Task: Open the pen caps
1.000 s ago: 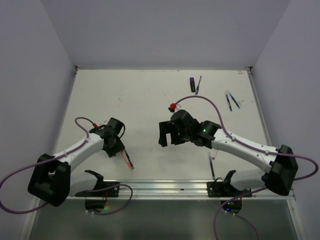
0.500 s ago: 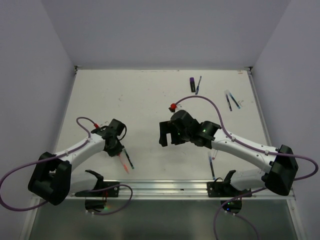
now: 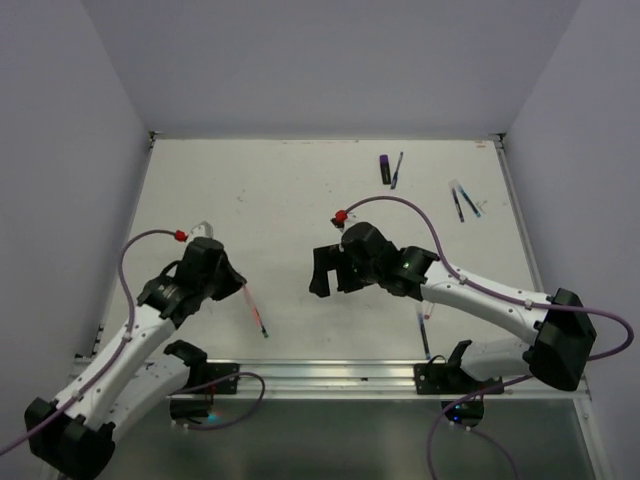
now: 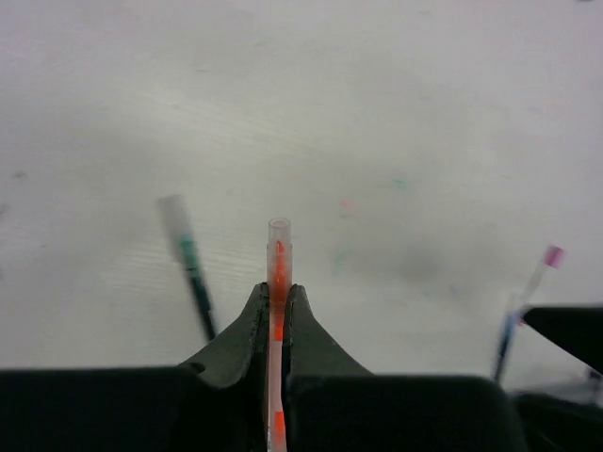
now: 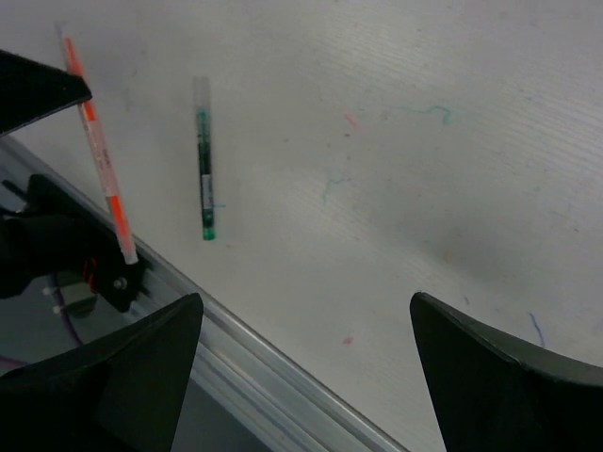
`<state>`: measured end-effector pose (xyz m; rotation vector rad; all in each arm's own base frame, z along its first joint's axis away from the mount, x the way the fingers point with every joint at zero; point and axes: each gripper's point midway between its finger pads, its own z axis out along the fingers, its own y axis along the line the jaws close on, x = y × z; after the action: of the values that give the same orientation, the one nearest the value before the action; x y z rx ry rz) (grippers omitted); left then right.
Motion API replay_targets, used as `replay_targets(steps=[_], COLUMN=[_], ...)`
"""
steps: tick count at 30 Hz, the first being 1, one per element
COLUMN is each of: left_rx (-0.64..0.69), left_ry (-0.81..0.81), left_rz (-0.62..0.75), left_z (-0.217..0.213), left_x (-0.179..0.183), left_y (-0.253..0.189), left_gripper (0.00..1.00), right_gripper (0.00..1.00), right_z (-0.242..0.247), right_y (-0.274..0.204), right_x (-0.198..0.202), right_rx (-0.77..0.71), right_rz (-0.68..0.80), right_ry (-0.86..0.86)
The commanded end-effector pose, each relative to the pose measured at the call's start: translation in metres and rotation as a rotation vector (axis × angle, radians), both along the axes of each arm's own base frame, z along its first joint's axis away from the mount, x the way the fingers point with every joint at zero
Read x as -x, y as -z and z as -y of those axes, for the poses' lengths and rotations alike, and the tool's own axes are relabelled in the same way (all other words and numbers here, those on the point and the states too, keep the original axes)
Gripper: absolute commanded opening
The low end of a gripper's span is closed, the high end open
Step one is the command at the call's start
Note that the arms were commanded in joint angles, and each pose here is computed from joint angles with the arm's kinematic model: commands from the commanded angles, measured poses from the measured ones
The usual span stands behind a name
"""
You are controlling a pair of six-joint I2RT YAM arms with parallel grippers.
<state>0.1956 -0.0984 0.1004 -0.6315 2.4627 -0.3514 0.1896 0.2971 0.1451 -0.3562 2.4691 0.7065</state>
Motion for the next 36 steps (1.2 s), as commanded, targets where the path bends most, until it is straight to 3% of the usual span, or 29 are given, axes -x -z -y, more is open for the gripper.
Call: replay_targets(steps=[1, 2, 5, 13, 21, 25, 26, 28, 29, 30, 31, 32, 34, 36], left_rx=[0.289, 0.367, 0.506, 0.579, 0.615, 0.603, 0.603, 0.600, 0.595, 0.573, 0.540, 0.523, 0.480, 0.486], left_ry=[0.317, 0.366, 0.499, 0.573, 0.595, 0.597, 0.598, 0.607, 0.610, 0.611, 0.575, 0.562, 0.521, 0.512], left_rz=[0.297, 0.413, 0.450, 0.509, 0.523, 0.525, 0.527, 0.526, 0.528, 0.538, 0.518, 0.522, 0.562, 0.583], left_z=[0.063, 0.077, 0.105, 0.118, 0.122, 0.121, 0.121, 0.121, 0.121, 0.120, 0.114, 0.110, 0.099, 0.095], left_x=[-0.007, -0.015, -0.009, -0.005, -0.001, -0.001, -0.001, -0.001, -0.001, -0.002, -0.004, -0.004, -0.003, 0.001], left_y=[-0.074, -0.100, -0.112, -0.128, -0.134, -0.136, -0.137, -0.137, -0.138, -0.141, -0.136, -0.135, -0.137, -0.137], left_gripper=[0.00, 0.00, 0.00, 0.00, 0.00, 0.00, 0.00, 0.00, 0.00, 0.10, 0.51, 0.63, 0.82, 0.82], right_gripper=[0.95, 0.94, 0.91, 0.83, 0.67, 0.49, 0.30, 0.00, 0.00, 0.00, 0.00, 0.00, 0.00, 0.00], right_z=[-0.049, -0.065, -0.084, -0.099, -0.108, -0.108, -0.107, -0.106, -0.106, -0.105, -0.103, -0.101, -0.089, -0.080], right_y=[-0.027, -0.047, -0.073, -0.085, -0.066, -0.064, -0.065, -0.062, -0.061, -0.059, -0.059, -0.058, -0.054, -0.049], right_x=[0.017, 0.014, 0.022, 0.026, 0.028, 0.030, 0.029, 0.028, 0.027, 0.028, 0.025, 0.023, 0.014, 0.007], right_rx=[-0.267, -0.374, -0.539, -0.631, -0.608, -0.612, -0.615, -0.604, -0.601, -0.597, -0.588, -0.581, -0.544, -0.519], right_rz=[0.005, 0.055, 0.087, 0.089, 0.052, 0.051, 0.052, 0.052, 0.051, 0.049, 0.057, 0.062, 0.084, 0.091], right_ry=[-0.188, -0.217, -0.283, -0.297, -0.291, -0.292, -0.288, -0.274, -0.271, -0.269, -0.247, -0.231, -0.154, -0.088])
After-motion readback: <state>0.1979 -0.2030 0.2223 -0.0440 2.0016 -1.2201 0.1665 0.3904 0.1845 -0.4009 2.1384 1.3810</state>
